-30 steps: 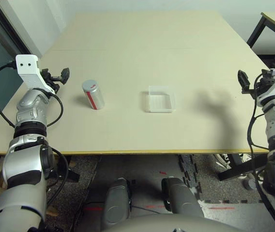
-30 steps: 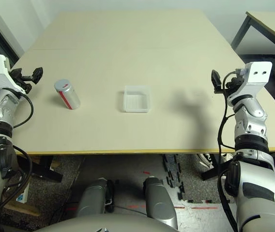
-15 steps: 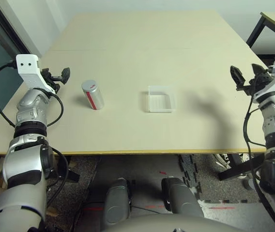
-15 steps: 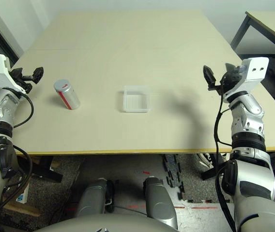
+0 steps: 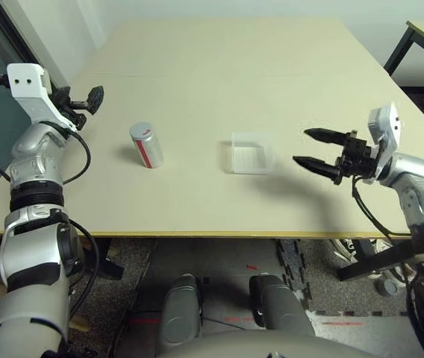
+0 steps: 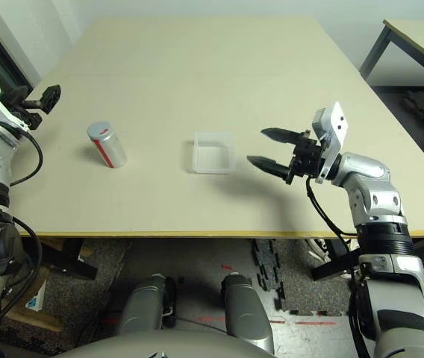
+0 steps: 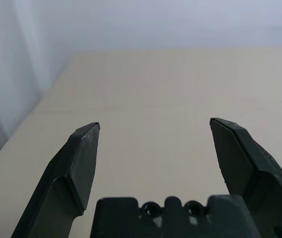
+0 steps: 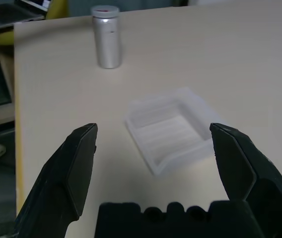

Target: Pour the medicine from the bottle into the box.

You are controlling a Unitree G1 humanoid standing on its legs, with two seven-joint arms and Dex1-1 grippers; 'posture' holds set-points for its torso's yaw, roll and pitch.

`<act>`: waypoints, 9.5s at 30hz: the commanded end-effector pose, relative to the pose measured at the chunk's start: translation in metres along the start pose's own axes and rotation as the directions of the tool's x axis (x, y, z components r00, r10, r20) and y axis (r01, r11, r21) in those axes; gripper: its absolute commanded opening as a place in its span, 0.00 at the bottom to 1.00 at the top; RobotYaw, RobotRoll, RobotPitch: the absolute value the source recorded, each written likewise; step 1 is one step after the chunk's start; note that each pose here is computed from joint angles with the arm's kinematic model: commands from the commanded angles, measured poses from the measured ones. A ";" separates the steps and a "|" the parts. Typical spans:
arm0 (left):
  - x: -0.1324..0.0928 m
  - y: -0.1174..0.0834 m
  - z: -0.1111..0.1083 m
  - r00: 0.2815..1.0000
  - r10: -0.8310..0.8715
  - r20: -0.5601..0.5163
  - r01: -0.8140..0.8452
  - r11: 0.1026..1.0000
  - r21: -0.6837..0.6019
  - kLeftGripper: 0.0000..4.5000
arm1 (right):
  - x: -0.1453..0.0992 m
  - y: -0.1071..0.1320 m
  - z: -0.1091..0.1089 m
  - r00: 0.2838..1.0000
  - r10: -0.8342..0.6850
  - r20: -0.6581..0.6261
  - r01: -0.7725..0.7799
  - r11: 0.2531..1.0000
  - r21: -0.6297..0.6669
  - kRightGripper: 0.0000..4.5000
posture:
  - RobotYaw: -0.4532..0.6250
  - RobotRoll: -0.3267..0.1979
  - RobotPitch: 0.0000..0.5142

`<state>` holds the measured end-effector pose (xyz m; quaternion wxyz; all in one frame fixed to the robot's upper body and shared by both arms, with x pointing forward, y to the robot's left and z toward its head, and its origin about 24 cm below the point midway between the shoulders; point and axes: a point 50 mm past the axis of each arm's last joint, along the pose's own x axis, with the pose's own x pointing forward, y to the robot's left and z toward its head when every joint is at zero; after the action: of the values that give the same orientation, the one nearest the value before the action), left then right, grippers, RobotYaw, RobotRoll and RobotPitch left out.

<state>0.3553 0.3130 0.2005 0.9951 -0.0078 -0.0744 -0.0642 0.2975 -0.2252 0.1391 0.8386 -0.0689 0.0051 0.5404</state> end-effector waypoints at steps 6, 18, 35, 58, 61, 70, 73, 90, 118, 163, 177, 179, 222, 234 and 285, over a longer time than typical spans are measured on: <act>-0.007 -0.045 0.012 0.976 -0.217 -0.012 0.217 0.976 -0.030 0.99 | 0.006 0.005 -0.005 0.999 0.042 -0.023 -0.042 0.999 -0.003 1.00 | 0.37 0.62 0.16; -0.027 -0.071 -0.024 0.963 -0.258 -0.073 0.258 0.966 -0.012 0.99 | 0.005 0.003 -0.007 0.999 0.030 -0.030 -0.030 1.000 -0.003 1.00 | 0.36 0.62 0.17; -0.045 -0.070 -0.072 0.961 -0.226 -0.159 0.231 0.973 0.008 0.99 | 0.006 0.005 -0.011 1.000 0.012 -0.026 -0.012 1.000 0.003 1.00 | 0.35 0.62 0.18; -0.033 -0.069 -0.114 0.946 -0.250 -0.208 0.262 0.964 0.031 0.99 | 0.003 0.011 -0.013 1.000 -0.014 -0.025 0.015 1.000 0.009 1.00 | 0.30 0.62 0.20; -0.031 -0.071 -0.117 0.943 -0.257 -0.211 0.270 0.962 0.034 0.99 | 0.002 0.012 -0.013 1.000 -0.016 -0.026 0.016 1.000 0.011 1.00 | 0.30 0.62 0.20; -0.028 -0.073 -0.123 0.941 -0.263 -0.214 0.277 0.960 0.038 0.99 | 0.000 0.013 -0.013 0.999 -0.027 -0.031 0.027 1.000 0.011 1.00 | 0.29 0.62 0.20; -0.027 -0.074 -0.125 0.939 -0.267 -0.218 0.282 0.959 0.038 0.99 | -0.001 0.013 -0.013 0.999 -0.031 -0.032 0.031 0.999 0.010 1.00 | 0.28 0.62 0.20; -0.027 -0.074 -0.132 0.934 -0.273 -0.231 0.287 0.957 0.030 0.99 | -0.002 0.013 -0.013 0.999 -0.037 -0.037 0.037 0.999 0.005 1.00 | 0.28 0.62 0.19; -0.008 -0.111 -0.076 0.754 -0.627 -0.196 0.625 0.777 -0.075 0.62 | 0.002 0.003 0.009 0.999 -0.025 0.036 0.024 1.000 0.014 1.00 | 0.28 0.62 0.18; 0.003 -0.200 -0.065 0.411 -0.885 -0.220 0.891 0.441 -0.108 0.62 | 0.139 -0.010 0.069 0.941 0.329 0.083 -0.333 0.941 0.051 1.00 | 0.27 0.62 0.09; 0.003 -0.203 -0.066 0.404 -0.889 -0.217 0.894 0.434 -0.114 0.62 | 0.148 -0.006 0.066 0.935 0.344 0.080 -0.349 0.936 0.050 1.00 | 0.28 0.62 0.10; 0.002 -0.204 -0.066 0.403 -0.889 -0.217 0.894 0.433 -0.115 0.62 | 0.149 -0.006 0.066 0.935 0.345 0.081 -0.349 0.936 0.050 0.96 | 0.28 0.62 0.10; -0.007 -0.196 -0.063 0.346 -0.917 -0.200 0.904 0.383 -0.192 0.62 | 0.157 -0.002 0.081 0.771 0.617 0.158 -0.609 0.787 -0.102 1.00 | 0.30 0.62 0.11; -0.009 -0.201 -0.062 0.325 -0.926 -0.194 0.912 0.361 -0.195 0.62 | 0.150 -0.017 0.073 0.842 0.508 0.180 -0.511 0.859 -0.032 1.00 | 0.30 0.62 0.11; -0.009 -0.198 -0.062 0.353 -0.918 -0.182 0.904 0.385 -0.186 0.62 | 0.097 -0.061 0.061 0.985 0.153 0.078 -0.160 0.982 0.098 1.00 | 0.32 0.62 0.10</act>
<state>0.3322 0.1148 0.1383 0.7952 0.0161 0.0699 -0.6021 0.3878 -0.1539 0.1916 0.7945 -0.0042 0.0125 0.6071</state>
